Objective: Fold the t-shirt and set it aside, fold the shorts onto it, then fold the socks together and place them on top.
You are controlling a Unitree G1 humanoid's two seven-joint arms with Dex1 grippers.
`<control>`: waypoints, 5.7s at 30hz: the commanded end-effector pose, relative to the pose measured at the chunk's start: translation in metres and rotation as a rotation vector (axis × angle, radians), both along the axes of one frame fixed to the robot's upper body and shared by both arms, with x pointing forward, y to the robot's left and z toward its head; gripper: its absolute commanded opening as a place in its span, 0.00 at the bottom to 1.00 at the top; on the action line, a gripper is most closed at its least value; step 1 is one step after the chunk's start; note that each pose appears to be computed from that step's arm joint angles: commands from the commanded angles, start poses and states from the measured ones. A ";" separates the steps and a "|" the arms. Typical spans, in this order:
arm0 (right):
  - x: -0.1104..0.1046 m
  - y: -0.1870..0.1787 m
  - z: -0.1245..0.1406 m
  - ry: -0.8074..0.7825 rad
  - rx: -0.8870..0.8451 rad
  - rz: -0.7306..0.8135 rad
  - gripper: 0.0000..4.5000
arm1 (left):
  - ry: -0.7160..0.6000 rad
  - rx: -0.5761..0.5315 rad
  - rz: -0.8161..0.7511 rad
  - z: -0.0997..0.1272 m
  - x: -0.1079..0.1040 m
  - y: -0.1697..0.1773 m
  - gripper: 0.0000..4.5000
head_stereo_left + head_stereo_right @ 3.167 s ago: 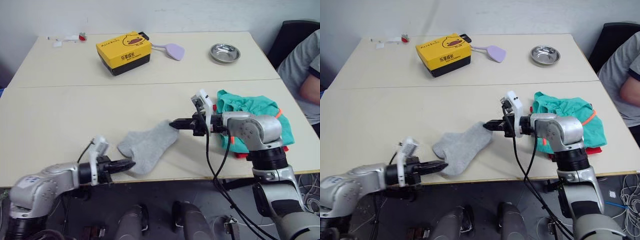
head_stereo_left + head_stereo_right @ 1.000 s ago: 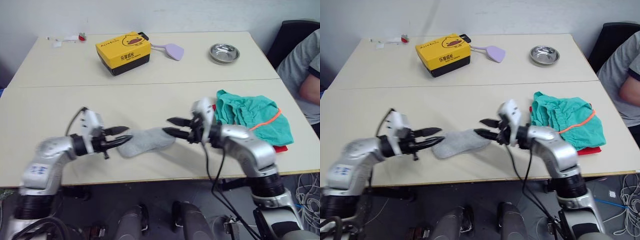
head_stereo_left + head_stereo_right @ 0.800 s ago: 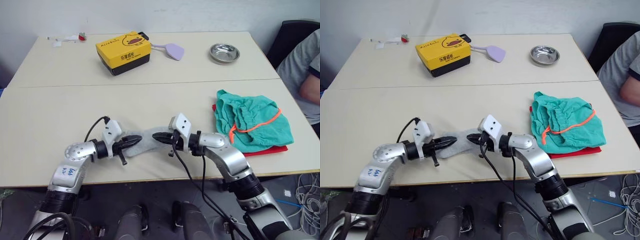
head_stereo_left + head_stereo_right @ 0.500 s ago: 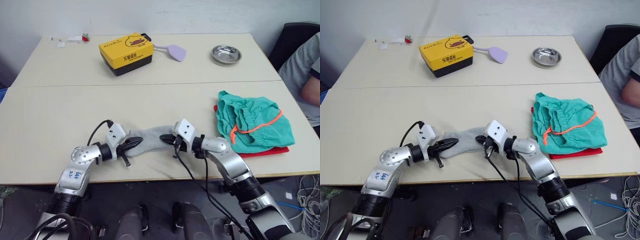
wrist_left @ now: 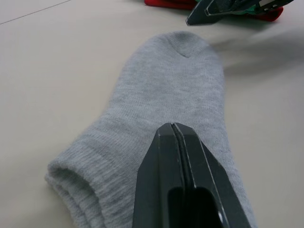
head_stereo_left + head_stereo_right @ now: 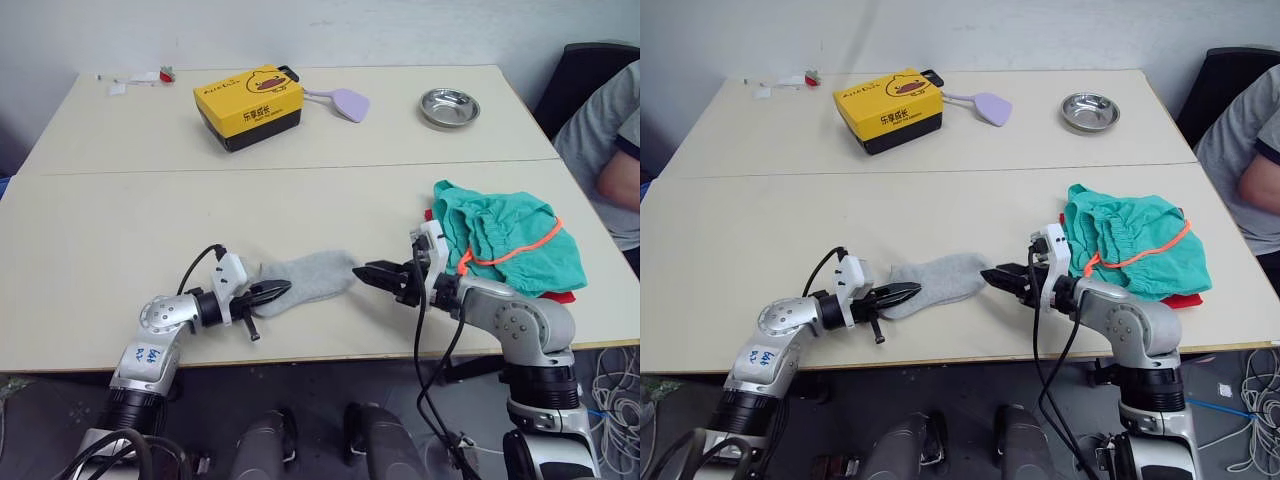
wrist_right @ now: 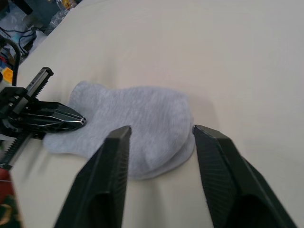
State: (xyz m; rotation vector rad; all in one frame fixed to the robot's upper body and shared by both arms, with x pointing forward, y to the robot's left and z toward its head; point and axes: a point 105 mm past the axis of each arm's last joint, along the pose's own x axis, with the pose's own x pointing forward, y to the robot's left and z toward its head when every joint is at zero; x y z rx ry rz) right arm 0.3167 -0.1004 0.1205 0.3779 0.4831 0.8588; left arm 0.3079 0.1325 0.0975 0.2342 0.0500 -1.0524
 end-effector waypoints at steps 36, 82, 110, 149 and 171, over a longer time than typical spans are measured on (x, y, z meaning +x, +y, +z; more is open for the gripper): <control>0.020 -0.020 0.047 0.046 0.025 -0.072 0.01 | 0.091 0.022 -0.078 -0.008 0.045 -0.097 0.00; 0.013 0.052 0.032 0.016 0.106 0.023 0.50 | 0.096 -0.005 0.014 -0.005 0.030 -0.059 0.00; 0.015 0.044 0.019 -0.587 -0.147 0.191 0.00 | 0.101 -0.194 -0.100 0.088 0.009 -0.002 0.00; 0.036 0.047 -0.006 -0.652 -0.298 0.160 0.00 | 0.158 0.025 0.015 -0.007 0.036 -0.043 0.00; 0.019 -0.014 0.012 0.185 -0.019 0.175 1.00 | -0.122 -0.100 -0.170 0.067 -0.020 0.011 0.61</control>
